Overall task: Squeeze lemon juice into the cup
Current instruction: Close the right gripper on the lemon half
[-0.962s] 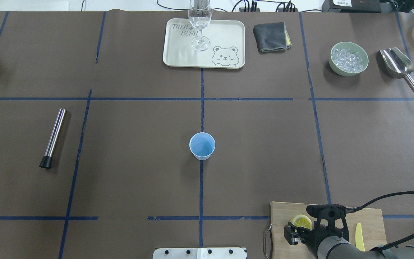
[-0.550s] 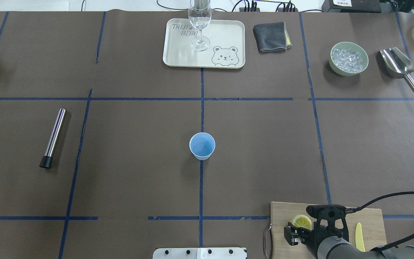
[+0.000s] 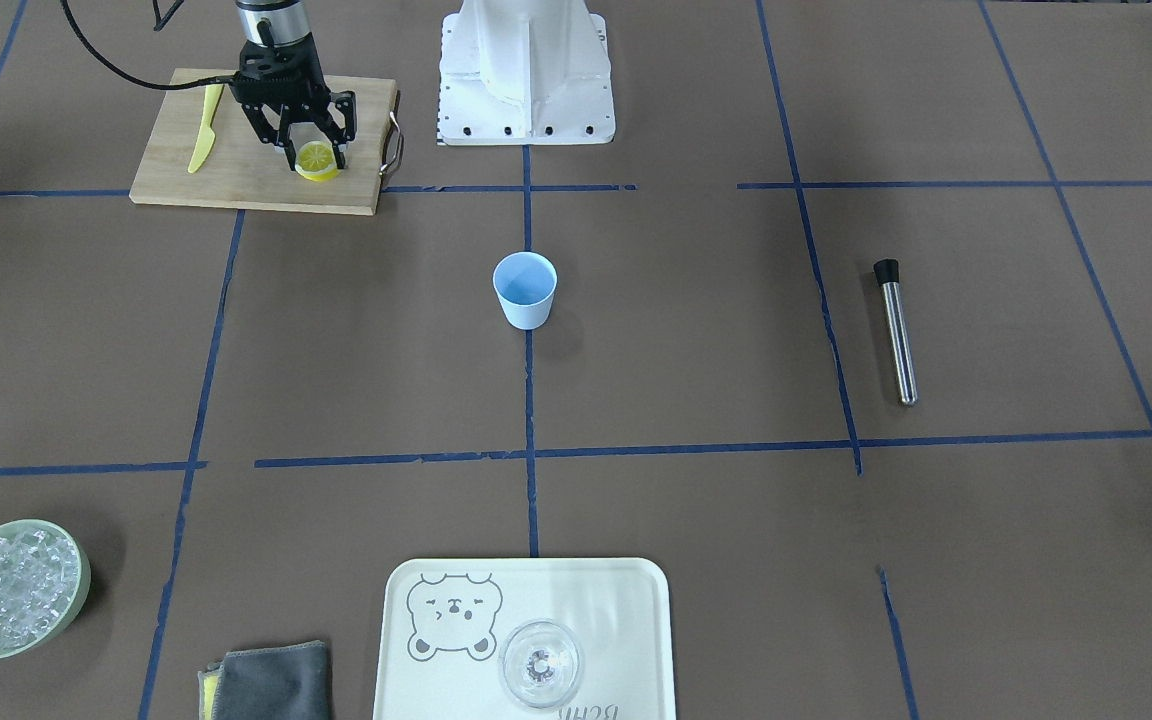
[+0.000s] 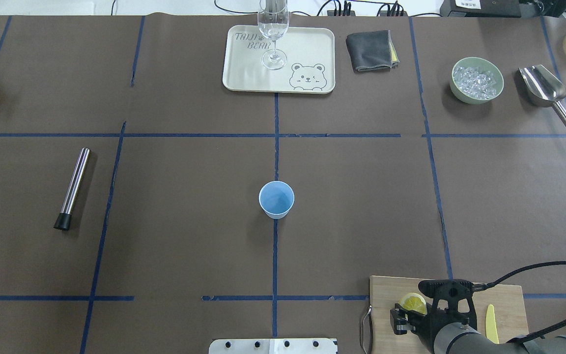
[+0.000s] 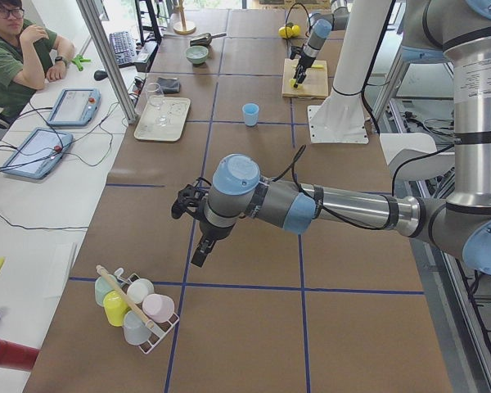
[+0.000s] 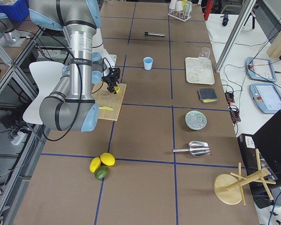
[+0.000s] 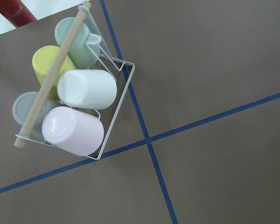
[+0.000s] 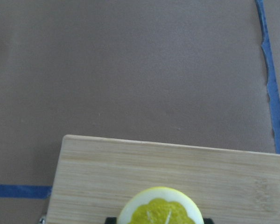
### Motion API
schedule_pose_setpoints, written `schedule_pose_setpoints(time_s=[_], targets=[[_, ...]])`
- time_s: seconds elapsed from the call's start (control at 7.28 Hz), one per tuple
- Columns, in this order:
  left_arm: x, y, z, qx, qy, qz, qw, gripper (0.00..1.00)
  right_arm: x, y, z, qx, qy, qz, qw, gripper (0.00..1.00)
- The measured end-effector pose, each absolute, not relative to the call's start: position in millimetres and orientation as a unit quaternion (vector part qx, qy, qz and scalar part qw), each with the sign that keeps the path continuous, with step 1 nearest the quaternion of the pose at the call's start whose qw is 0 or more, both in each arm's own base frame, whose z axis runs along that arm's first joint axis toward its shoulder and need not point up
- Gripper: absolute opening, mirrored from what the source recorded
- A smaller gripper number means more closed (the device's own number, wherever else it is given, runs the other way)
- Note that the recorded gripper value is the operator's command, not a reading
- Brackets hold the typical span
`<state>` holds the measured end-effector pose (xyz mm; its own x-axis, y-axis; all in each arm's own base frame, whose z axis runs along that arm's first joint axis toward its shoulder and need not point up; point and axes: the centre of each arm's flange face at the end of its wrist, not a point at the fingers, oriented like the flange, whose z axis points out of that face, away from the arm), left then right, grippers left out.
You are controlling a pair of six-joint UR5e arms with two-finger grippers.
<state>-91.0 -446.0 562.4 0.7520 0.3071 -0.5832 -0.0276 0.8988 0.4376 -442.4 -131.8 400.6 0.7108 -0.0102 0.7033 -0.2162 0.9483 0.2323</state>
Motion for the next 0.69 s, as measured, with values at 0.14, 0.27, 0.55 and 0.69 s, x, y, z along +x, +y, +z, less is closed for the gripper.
schedule_pose_setpoints(time_s=[0.14,0.27,0.55,0.69], targets=[[-91,-446,562,0.205,0.340,0.092,0.913,1.00,-441,-132,398,0.150,-0.378,0.057,0.912,0.14],[-91,-446,562,0.205,0.340,0.091,0.913,1.00,-438,-133,391,0.149,-0.384,0.058,0.909,0.14],[-91,-446,562,0.205,0.340,0.091,0.913,1.00,-429,-139,375,0.149,-0.395,0.064,0.904,0.14],[-91,-446,562,0.205,0.340,0.091,0.913,1.00,-426,-145,372,0.148,-0.396,0.069,0.903,0.14]])
